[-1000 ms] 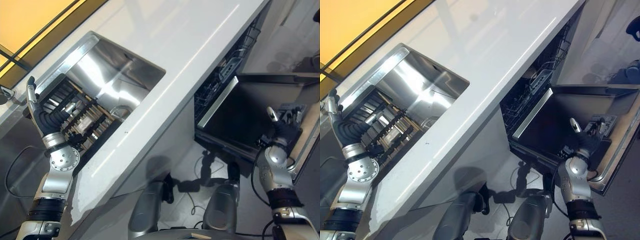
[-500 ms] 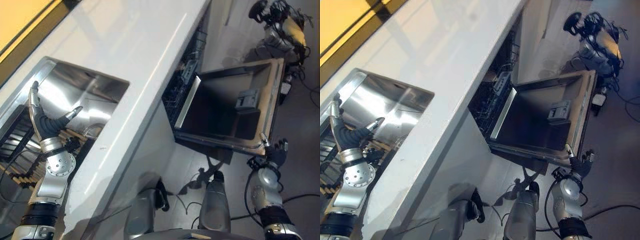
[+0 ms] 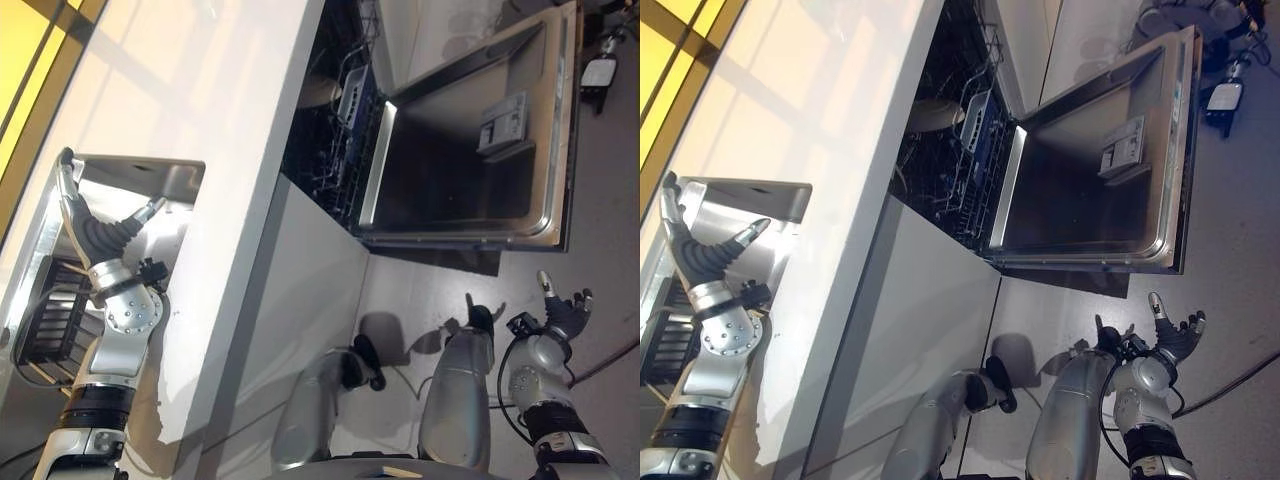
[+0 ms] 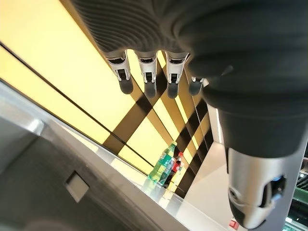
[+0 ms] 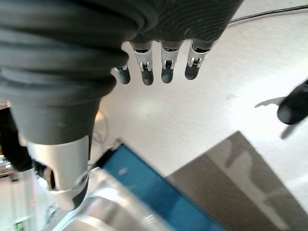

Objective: Pick up plates and place into dishwasher.

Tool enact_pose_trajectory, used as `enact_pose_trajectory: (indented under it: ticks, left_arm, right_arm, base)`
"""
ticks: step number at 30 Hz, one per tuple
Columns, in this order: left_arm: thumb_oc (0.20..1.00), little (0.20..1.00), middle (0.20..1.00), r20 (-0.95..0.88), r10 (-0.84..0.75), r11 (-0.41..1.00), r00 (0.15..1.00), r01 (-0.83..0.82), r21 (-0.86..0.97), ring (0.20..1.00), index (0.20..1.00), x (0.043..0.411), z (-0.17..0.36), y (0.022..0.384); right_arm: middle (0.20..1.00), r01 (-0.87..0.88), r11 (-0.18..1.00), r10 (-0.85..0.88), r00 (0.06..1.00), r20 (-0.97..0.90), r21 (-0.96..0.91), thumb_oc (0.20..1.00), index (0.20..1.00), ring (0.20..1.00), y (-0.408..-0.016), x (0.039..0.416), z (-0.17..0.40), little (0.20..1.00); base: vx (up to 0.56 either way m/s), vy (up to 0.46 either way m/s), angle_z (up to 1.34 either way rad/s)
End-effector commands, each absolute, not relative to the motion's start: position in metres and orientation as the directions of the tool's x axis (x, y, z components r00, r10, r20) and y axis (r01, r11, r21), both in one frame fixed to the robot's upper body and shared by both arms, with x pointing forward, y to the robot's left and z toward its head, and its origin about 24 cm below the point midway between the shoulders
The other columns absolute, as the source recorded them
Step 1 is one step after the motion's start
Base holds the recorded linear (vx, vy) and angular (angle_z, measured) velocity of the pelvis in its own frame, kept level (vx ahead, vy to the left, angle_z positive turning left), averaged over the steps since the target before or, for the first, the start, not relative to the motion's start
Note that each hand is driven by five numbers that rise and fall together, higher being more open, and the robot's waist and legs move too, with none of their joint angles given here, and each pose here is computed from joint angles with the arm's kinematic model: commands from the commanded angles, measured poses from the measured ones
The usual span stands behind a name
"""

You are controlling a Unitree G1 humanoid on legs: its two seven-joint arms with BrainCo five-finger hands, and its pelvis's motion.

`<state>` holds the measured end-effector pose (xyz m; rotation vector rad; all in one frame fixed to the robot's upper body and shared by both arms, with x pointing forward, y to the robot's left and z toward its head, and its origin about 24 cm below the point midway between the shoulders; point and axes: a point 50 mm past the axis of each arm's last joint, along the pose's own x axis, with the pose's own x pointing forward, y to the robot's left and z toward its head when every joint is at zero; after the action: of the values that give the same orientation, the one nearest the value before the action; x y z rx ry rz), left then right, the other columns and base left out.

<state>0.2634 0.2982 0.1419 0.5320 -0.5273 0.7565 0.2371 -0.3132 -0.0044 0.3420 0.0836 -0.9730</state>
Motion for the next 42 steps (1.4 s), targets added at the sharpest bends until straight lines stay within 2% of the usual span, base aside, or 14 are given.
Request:
enact_pose_trajectory:
  ticks: [1,4,9,15,19,20,24,26,27,31,34,42]
  left_arm:
    - [1.0,1.0,1.0,0.582,0.491,0.749,0.648,-0.655,0.098,1.0,1.0,0.273,0.134,0.246]
    - [1.0,1.0,1.0,0.581,0.483,0.756,0.655,-0.647,0.102,1.0,1.0,0.272,0.135,0.244]
    - [1.0,1.0,1.0,0.597,0.464,0.76,0.654,-0.641,0.111,1.0,1.0,0.275,0.14,0.239]
    - [1.0,1.0,1.0,0.602,0.451,0.767,0.658,-0.631,0.115,1.0,1.0,0.272,0.138,0.239]
    - [1.0,1.0,1.0,0.597,0.439,0.775,0.671,-0.619,0.127,1.0,1.0,0.27,0.135,0.237]
    - [1.0,1.0,1.0,0.599,0.431,0.781,0.675,-0.612,0.128,1.0,1.0,0.269,0.136,0.238]
    - [1.0,1.0,1.0,0.618,0.398,0.798,0.678,-0.588,0.13,1.0,1.0,0.268,0.142,0.239]
    - [1.0,1.0,1.0,0.624,0.394,0.801,0.675,-0.585,0.127,1.0,1.0,0.268,0.147,0.243]
    - [1.0,1.0,1.0,0.626,0.393,0.801,0.674,-0.585,0.127,1.0,1.0,0.268,0.148,0.244]
    - [1.0,1.0,1.0,0.643,0.384,0.794,0.662,-0.592,0.135,1.0,1.0,0.274,0.159,0.247]
    - [1.0,1.0,1.0,0.657,0.366,0.797,0.66,-0.587,0.145,1.0,1.0,0.279,0.166,0.246]
    - [1.0,1.0,1.0,0.674,0.341,0.801,0.655,-0.578,0.156,1.0,1.0,0.286,0.177,0.243]
  right_arm:
    - [1.0,0.746,0.556,-0.782,0.619,-0.072,0.366,1.0,1.0,1.0,-0.32,0.257,0.032,1.0]
    - [1.0,0.783,0.555,-0.815,0.58,-0.007,0.282,1.0,1.0,1.0,-0.32,0.268,0.047,1.0]
    - [1.0,0.778,0.507,-0.842,0.539,0.02,0.37,1.0,1.0,1.0,-0.322,0.29,0.077,1.0]
    - [1.0,0.673,0.498,-0.832,0.548,0.085,0.547,1.0,1.0,1.0,-0.332,0.316,0.13,1.0]
    - [1.0,0.574,0.551,-0.786,0.6,0.146,0.606,1.0,1.0,1.0,-0.334,0.328,0.158,1.0]
    - [1.0,0.51,0.605,-0.722,0.675,0.151,0.611,1.0,1.0,1.0,-0.331,0.336,0.163,1.0]
    - [1.0,0.31,0.792,-0.484,0.844,0.232,0.525,1.0,1.0,1.0,-0.315,0.353,0.178,1.0]
    - [1.0,0.13,0.896,-0.25,0.938,0.242,0.425,1.0,1.0,1.0,-0.295,0.36,0.174,1.0]
    - [1.0,0.07,0.921,-0.174,0.954,0.243,0.382,1.0,1.0,1.0,-0.286,0.361,0.172,1.0]
    - [1.0,-0.155,0.95,0.098,0.972,0.213,0.273,1.0,1.0,1.0,-0.257,0.36,0.161,1.0]
    - [1.0,-0.275,0.934,0.235,0.954,0.188,0.23,1.0,1.0,1.0,-0.235,0.361,0.162,1.0]
    - [1.0,-0.399,0.895,0.359,0.909,0.212,0.199,1.0,1.0,1.0,-0.186,0.364,0.171,1.0]
  base:
    - [-0.02,-0.042,0.16]
    - [-0.02,-0.04,0.07]
    - [-0.05,-0.049,-0.02]
    - [0.0,0.008,-0.08]
    - [0.04,0.023,-0.06]
    - [0.04,0.019,-0.05]
    - [0.01,0.002,0.02]
    - [0.0,-0.01,0.04]
    - [0.0,0.0,0.0]
    - [-0.01,-0.046,0.04]
    - [-0.01,-0.056,0.06]
    - [0.01,-0.018,0.07]
